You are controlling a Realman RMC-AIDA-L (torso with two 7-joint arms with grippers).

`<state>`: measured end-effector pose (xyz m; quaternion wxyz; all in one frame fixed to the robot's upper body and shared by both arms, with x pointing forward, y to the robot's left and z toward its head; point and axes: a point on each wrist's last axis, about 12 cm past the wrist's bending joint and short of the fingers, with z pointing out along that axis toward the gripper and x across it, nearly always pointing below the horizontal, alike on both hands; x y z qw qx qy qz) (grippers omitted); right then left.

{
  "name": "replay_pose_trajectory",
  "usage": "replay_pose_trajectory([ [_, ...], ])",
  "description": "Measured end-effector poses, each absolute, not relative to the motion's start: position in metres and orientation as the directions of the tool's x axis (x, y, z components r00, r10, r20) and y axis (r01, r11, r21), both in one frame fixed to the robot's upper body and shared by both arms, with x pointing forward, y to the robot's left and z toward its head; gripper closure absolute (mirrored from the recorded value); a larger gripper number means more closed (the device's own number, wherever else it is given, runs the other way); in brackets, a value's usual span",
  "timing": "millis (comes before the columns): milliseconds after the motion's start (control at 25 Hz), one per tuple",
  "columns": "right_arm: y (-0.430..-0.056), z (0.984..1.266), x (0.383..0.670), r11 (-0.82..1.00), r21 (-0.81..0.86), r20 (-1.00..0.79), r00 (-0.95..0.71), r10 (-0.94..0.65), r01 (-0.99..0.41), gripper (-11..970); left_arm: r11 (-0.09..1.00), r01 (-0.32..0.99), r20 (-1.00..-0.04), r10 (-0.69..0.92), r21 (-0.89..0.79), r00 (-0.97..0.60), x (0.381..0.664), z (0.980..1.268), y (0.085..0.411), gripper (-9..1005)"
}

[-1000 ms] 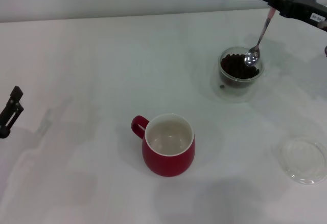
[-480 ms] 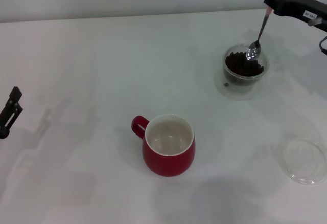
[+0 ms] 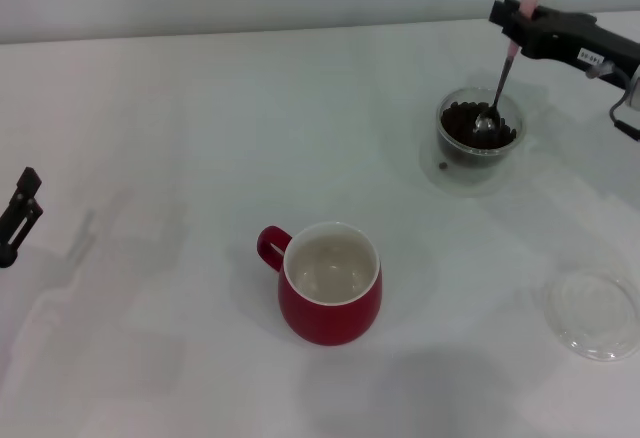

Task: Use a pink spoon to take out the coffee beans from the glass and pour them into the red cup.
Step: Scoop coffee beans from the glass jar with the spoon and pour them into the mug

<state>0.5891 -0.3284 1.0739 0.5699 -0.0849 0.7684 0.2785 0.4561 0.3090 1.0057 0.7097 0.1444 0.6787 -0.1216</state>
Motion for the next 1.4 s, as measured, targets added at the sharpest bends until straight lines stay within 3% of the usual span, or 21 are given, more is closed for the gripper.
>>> replay_pose_trajectory([
  [600, -0.345, 1.063, 0.589, 0.773, 0.606, -0.765, -0.401, 0.503, -0.186, 812, 0.929, 0.364, -0.998, 0.042, 0.058, 0.050, 0.458, 1.007, 0.313, 238],
  [1400, -0.347, 1.045, 0.578, 0.593, 0.805, -0.553, -0.364, 0.749, -0.002, 810, 0.933, 0.353, -0.997, 0.064, 0.071, 0.031, 0.464, 1.006, 0.315, 239],
])
